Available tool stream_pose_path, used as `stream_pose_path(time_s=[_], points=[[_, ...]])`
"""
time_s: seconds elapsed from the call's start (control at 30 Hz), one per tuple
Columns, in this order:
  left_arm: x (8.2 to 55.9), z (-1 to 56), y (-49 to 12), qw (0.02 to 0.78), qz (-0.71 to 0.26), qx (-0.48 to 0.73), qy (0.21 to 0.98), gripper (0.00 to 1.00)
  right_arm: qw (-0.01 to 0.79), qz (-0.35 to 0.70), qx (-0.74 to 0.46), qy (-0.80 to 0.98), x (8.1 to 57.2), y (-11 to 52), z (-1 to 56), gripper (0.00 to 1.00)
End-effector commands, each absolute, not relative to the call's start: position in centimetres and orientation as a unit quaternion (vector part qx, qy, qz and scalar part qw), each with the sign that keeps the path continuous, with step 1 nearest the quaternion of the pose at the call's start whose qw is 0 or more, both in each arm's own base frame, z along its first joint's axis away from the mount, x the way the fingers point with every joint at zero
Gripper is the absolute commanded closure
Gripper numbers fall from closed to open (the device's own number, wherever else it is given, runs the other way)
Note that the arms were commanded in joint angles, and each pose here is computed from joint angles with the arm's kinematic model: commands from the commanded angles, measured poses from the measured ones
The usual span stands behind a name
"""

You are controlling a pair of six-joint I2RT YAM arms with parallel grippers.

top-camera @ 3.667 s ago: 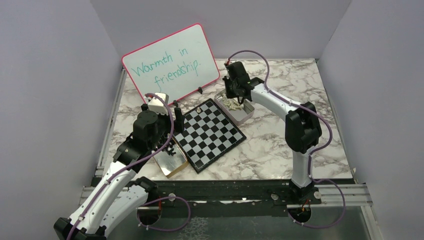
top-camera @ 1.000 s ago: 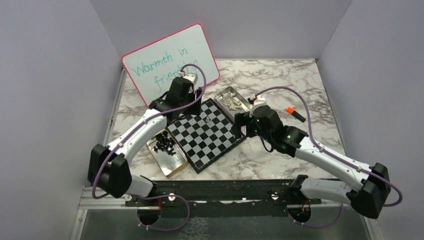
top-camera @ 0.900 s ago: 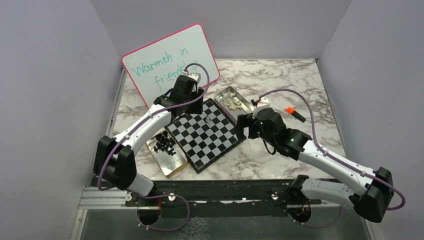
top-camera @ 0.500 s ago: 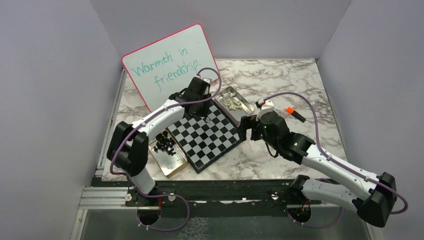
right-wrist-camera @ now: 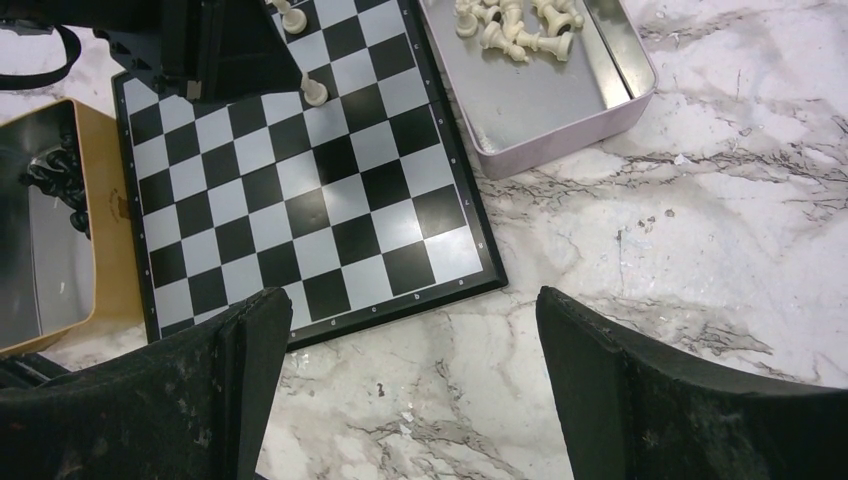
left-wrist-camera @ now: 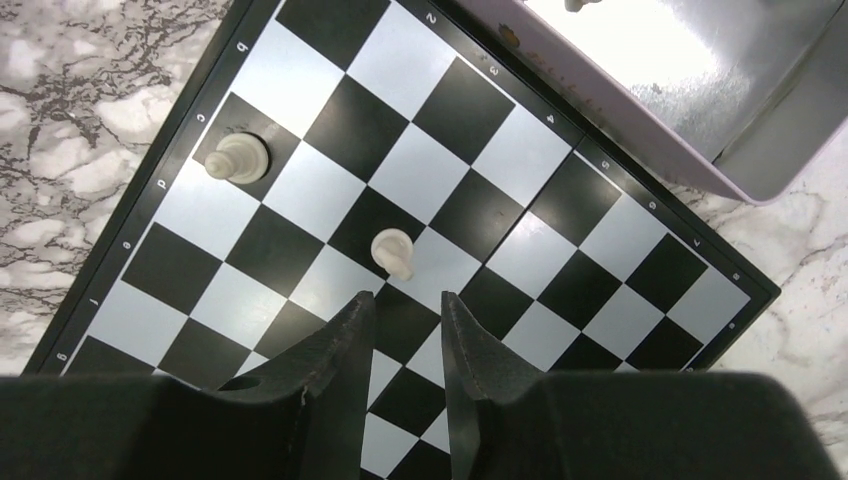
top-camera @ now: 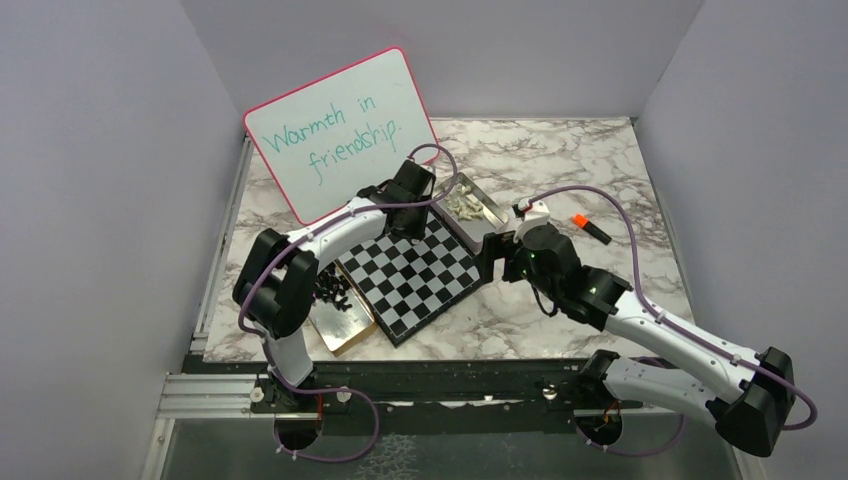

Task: Set up the chess pieces on the board
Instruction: Pick up the chess piece from the chessboard.

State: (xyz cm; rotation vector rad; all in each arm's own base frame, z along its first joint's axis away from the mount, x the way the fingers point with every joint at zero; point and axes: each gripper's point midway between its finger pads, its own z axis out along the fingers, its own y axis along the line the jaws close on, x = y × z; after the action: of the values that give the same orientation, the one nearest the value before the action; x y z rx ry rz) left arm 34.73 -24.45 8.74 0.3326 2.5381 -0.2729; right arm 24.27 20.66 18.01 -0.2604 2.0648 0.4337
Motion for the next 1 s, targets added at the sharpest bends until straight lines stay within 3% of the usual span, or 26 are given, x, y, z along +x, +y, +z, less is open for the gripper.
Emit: stream_pose_path(time_s=[0.0,0.33,0.97], points=[[35.9,9.3,-25.0,0.296,-0.097,0.120,0.942,0.69,0.504,0.178,-0.097,0.840,24.6,20.5,18.6,0.02],[36.2,8.0,-25.4,0.285,-0.093,0.125,0.946,0.70,0.507,0.173,-0.098,0.839,24.7,20.3,18.7,0.02],[36.8,7.7,-25.5,0.285,-0.084,0.137,0.945,0.86,0.508,0.166,-0.101,0.839,24.7,20.1,18.5,0.02]])
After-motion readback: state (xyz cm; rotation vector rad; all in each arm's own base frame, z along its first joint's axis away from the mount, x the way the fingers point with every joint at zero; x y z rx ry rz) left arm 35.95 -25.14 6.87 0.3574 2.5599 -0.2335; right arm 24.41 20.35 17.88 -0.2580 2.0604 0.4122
